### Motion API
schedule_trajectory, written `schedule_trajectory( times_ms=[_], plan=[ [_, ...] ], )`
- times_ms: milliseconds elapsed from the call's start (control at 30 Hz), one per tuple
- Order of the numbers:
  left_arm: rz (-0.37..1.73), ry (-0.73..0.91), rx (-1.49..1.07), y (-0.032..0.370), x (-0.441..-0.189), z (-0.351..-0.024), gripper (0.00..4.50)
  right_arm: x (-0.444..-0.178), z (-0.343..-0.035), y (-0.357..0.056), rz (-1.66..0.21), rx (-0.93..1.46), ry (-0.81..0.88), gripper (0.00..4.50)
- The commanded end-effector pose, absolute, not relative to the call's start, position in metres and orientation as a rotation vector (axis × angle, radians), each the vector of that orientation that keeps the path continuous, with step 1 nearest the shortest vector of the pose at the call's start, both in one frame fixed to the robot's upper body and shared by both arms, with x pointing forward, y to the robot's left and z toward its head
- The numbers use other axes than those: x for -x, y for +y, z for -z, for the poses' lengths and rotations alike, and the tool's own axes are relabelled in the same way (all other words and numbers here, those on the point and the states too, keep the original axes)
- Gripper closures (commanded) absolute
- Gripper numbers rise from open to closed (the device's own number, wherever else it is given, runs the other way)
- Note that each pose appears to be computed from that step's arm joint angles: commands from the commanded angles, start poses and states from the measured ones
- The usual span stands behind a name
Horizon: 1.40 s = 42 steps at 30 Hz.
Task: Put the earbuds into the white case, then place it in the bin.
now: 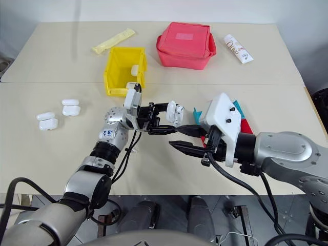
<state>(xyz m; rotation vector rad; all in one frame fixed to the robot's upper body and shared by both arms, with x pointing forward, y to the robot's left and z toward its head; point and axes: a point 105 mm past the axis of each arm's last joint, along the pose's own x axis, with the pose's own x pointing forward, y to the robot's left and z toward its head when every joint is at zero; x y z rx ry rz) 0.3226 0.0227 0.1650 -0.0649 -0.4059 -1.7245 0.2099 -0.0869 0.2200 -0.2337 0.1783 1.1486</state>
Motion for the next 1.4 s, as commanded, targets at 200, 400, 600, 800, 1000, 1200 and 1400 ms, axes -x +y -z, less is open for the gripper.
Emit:
schedule_trajectory(
  times_ms=[200, 400, 600, 800, 1000, 1200, 1400],
  plan=[
    [1.756, -0.466, 0.024, 0.021, -0.319, -0.177, 1.72, -0.213, -0.219, -0.09, -1.149, 0.253, 0.172, 2.71],
    [1.759, -0.468, 0.022, 0.021, -0.319, -0.177, 1.72, -0.216, -0.217, -0.091, -1.154, 0.269, 0.172, 2.71],
    [1.762, -0.467, 0.02, 0.022, -0.317, -0.176, 1.72, -0.219, -0.218, -0.092, -1.151, 0.284, 0.161, 2.71],
    [1.765, -0.466, 0.02, 0.022, -0.317, -0.175, 1.72, -0.221, -0.221, -0.093, -1.149, 0.294, 0.147, 2.71],
    [1.767, -0.465, 0.02, 0.021, -0.316, -0.175, 1.72, -0.223, -0.223, -0.094, -1.144, 0.301, 0.139, 2.71],
    [1.769, -0.463, 0.02, 0.021, -0.316, -0.175, 1.72, -0.225, -0.222, -0.095, -1.138, 0.305, 0.142, 2.71],
    [1.771, -0.462, 0.019, 0.021, -0.316, -0.174, 1.72, -0.227, -0.223, -0.097, -1.13, 0.31, 0.141, 2.71]
  ],
)
